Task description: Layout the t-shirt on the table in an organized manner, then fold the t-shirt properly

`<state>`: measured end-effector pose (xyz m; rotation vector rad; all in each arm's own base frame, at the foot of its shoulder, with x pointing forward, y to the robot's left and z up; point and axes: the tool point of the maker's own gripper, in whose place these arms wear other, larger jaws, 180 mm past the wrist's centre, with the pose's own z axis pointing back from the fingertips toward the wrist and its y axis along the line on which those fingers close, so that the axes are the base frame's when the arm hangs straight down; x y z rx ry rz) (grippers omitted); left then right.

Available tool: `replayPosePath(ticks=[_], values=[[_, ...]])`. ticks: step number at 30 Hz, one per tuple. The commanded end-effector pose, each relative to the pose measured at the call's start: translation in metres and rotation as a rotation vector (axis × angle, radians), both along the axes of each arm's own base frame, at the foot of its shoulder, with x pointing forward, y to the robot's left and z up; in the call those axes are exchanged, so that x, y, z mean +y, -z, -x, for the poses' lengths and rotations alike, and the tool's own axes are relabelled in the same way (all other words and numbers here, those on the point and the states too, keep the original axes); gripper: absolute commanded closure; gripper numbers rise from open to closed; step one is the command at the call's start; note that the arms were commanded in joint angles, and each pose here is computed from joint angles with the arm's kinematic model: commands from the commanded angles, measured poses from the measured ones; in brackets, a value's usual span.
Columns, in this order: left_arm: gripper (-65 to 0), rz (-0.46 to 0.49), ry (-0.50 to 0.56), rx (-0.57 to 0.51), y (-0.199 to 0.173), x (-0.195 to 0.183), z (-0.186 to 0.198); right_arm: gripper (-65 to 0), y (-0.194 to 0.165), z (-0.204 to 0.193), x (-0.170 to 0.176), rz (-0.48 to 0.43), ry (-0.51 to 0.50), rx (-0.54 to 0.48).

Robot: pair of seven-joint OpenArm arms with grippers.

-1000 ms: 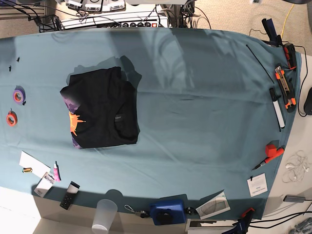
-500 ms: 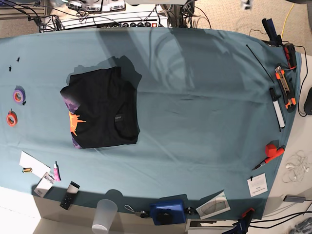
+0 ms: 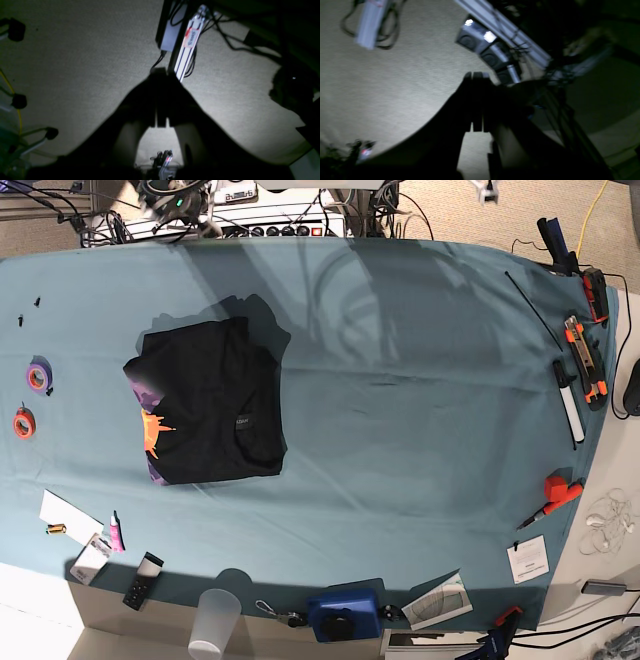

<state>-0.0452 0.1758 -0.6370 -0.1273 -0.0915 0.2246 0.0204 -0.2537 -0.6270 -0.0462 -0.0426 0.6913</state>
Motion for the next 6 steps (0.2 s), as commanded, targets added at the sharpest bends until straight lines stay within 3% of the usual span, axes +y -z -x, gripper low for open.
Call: replayPosePath(ticks=[1, 6], values=[[0.0, -0.003, 0.000, -0.002, -0.0014, 0.0024, 0.0028, 0.0, -0.0014, -0.0021, -0.0071, 0.011, -0.003, -0.015], [0.0, 0.004, -0.001, -0.024, -0.0021, -0.0038, -0.0053, 0.0, -0.0008, -0.0022, -0.0053, 0.006, -0.001, -0.020]])
